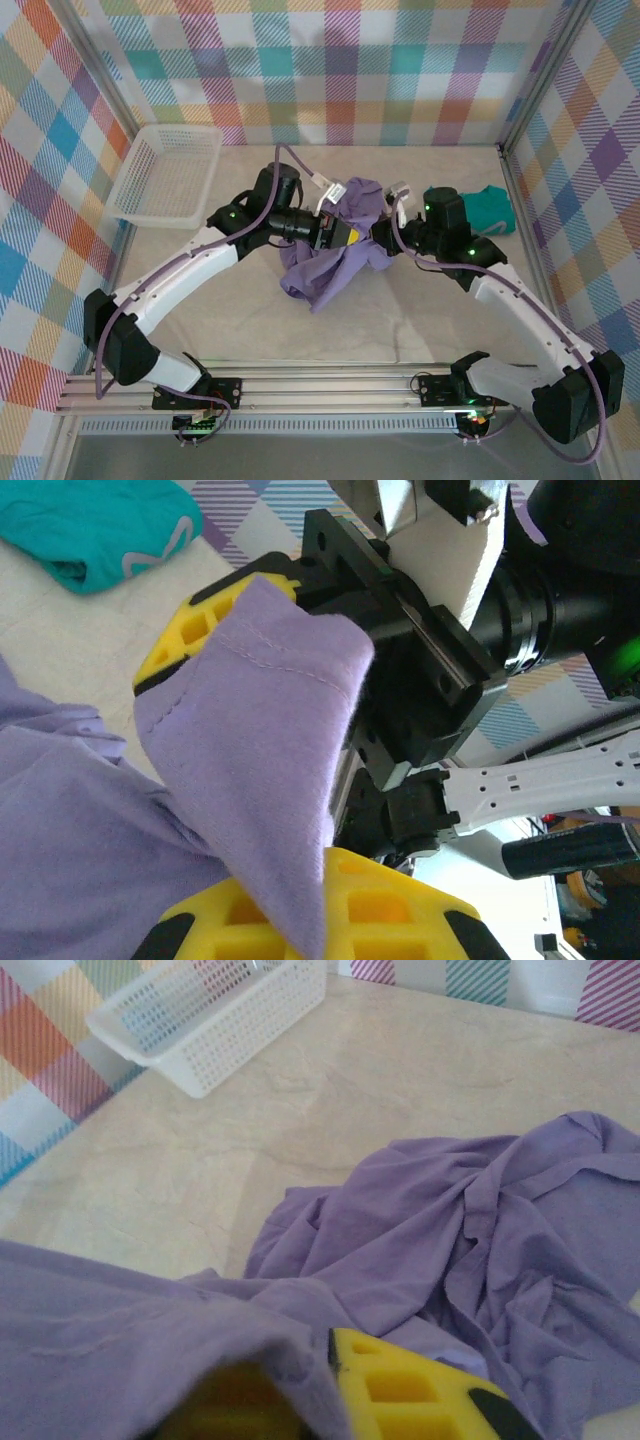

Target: Fold the inside-out t-shirt

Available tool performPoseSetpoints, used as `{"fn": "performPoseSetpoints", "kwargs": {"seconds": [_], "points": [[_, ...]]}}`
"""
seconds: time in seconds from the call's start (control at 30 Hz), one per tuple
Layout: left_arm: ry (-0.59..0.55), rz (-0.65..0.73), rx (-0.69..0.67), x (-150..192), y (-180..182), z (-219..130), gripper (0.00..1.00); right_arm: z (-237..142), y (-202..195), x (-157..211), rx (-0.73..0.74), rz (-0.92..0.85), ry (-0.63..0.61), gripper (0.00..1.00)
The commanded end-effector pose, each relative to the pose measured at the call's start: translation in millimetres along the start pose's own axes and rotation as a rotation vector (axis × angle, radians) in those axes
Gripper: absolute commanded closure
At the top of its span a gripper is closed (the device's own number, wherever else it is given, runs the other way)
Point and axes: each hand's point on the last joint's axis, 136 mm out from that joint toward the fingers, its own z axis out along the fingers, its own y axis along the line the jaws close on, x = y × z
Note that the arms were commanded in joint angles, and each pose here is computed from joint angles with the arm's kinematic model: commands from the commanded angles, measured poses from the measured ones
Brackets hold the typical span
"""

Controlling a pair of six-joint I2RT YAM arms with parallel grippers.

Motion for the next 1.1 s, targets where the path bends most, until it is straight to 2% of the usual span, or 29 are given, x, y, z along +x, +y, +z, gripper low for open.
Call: {"fn": "performPoseSetpoints", "kwargs": {"seconds": [0.0,0.1,0.2,0.3,0.4,0.57,0.67,0.77,0.97,1.0,1.07], "points": [[-0.084,-0.048,-0.128,-10,15,-17,1.00,-2,1,2,0.017,-0.108,0.004,0.80],[-0.123,-0.058,-0.250,-14,37,-22,1.00,-9,21,-1,-0.083,-0.134,-0.049,0.73],[-0.136,-0.073,-0.250,-16,39,-20,0.99,-15,33,0,-0.147,-0.141,-0.060,0.69],[-0.157,-0.092,-0.250,-19,39,-21,0.99,-19,18,-1,-0.048,-0.093,-0.043,0.63],[-0.179,-0.119,-0.261,-18,43,-21,0.99,-33,18,-8,-0.014,-0.080,-0.091,0.53],[-0.232,-0.141,-0.247,-22,43,-23,0.97,-48,61,-11,-0.219,-0.153,-0.169,0.53],[-0.238,-0.147,-0.239,-23,41,-24,0.97,-37,84,-4,-0.299,-0.212,-0.147,0.53],[-0.241,-0.152,-0.236,-21,39,-26,0.96,-12,92,0,-0.321,-0.190,-0.103,0.52],[-0.257,-0.169,-0.229,-22,35,-31,0.95,33,68,22,-0.225,-0.076,-0.014,0.56],[-0.261,-0.169,-0.219,-23,32,-31,0.95,37,66,27,-0.219,-0.058,-0.004,0.61],[-0.262,-0.171,-0.209,-23,29,-32,0.95,42,58,34,-0.182,-0.031,0.004,0.81]]}}
